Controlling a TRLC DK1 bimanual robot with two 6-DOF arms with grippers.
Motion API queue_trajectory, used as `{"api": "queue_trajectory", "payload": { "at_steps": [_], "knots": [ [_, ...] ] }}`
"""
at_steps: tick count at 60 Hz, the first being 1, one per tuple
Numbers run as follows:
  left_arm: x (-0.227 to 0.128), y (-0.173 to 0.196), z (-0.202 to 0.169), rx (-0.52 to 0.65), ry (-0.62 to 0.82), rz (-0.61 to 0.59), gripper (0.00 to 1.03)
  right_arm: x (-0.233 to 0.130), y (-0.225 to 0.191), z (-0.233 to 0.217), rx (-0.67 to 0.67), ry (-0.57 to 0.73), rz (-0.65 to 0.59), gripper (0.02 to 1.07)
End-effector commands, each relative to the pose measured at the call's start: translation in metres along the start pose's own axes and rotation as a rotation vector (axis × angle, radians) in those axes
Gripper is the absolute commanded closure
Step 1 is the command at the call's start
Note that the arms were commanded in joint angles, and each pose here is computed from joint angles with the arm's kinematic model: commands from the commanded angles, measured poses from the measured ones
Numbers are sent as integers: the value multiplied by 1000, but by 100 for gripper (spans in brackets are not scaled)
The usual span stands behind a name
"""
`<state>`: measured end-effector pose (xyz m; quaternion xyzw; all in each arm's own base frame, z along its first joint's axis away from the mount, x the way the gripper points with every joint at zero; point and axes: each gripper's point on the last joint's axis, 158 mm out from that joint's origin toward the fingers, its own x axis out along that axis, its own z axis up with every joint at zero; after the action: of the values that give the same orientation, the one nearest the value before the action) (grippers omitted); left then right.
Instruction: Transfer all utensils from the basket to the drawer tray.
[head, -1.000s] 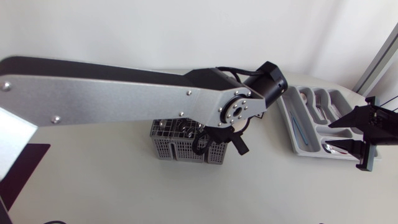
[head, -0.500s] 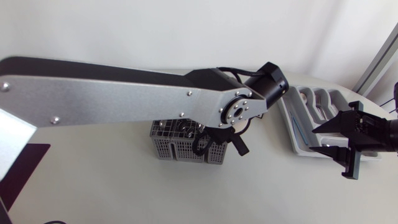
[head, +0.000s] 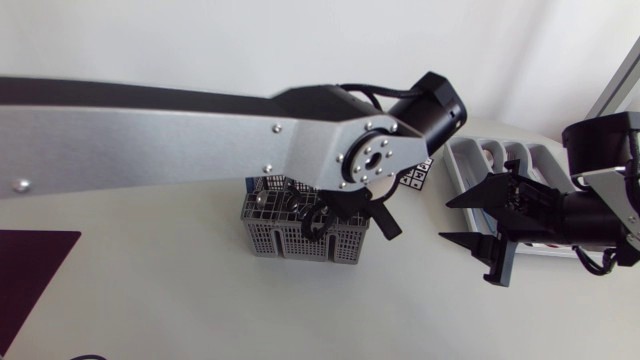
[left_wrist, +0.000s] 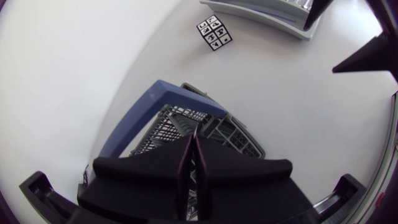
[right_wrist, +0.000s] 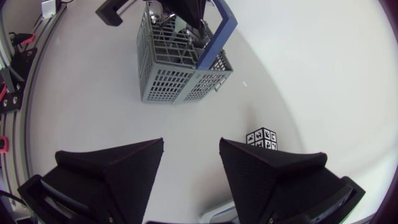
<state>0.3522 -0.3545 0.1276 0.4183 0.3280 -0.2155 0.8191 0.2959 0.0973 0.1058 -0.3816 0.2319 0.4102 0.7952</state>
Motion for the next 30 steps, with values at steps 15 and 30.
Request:
{"api": "queue_trajectory", "payload": {
  "at_steps": [15, 30],
  "knots": [
    [-51, 28, 24, -71, -117, -47, 100, 26, 19, 34, 71, -56, 17, 40],
    [-76, 41, 27, -62, -152, -60, 100, 34, 17, 53, 90, -89, 8, 38]
  ]
}}
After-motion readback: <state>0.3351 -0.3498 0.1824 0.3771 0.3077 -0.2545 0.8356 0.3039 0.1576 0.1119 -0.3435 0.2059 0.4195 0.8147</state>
